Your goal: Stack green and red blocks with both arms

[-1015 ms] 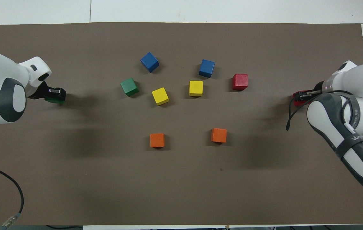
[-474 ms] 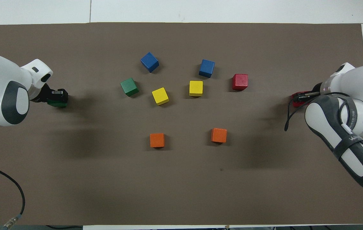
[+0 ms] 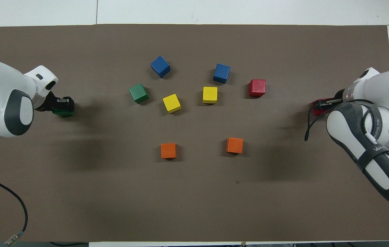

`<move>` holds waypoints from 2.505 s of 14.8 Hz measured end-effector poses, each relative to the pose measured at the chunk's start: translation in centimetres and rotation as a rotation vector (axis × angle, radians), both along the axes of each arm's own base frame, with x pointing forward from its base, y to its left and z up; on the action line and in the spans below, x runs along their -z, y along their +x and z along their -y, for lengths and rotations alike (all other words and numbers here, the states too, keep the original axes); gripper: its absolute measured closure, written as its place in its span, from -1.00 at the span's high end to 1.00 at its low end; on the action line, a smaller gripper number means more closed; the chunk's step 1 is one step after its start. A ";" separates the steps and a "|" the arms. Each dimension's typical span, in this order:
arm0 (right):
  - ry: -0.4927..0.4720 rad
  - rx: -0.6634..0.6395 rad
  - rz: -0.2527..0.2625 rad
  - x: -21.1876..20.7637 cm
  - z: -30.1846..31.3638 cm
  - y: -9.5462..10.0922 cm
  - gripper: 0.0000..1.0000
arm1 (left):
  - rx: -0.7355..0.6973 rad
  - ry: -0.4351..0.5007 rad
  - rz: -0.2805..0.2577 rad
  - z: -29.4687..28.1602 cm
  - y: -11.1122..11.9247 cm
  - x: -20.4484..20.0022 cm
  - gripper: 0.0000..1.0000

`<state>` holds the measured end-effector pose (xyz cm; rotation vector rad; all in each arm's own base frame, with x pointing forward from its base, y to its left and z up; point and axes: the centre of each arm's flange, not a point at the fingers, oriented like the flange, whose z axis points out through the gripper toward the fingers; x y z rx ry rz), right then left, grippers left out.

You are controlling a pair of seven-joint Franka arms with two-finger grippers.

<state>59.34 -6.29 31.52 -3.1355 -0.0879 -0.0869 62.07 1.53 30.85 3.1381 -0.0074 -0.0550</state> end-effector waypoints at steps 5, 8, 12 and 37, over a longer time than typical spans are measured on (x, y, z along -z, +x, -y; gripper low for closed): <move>0.000 0.000 0.004 0.3 0.0 0.1 0.10 | -0.001 0.001 0.019 0.0 0.4 -0.6 0.94; 0.000 -0.003 0.006 0.3 -0.2 0.1 0.41 | -0.006 -0.003 0.049 0.4 1.2 -2.3 1.00; -0.003 -0.002 0.030 -0.9 0.0 0.9 1.00 | -0.134 -0.028 0.086 6.0 2.8 -6.1 1.00; -0.039 0.115 -0.018 -6.4 -23.4 10.7 1.00 | -0.329 -0.021 0.083 26.8 2.0 -2.0 1.00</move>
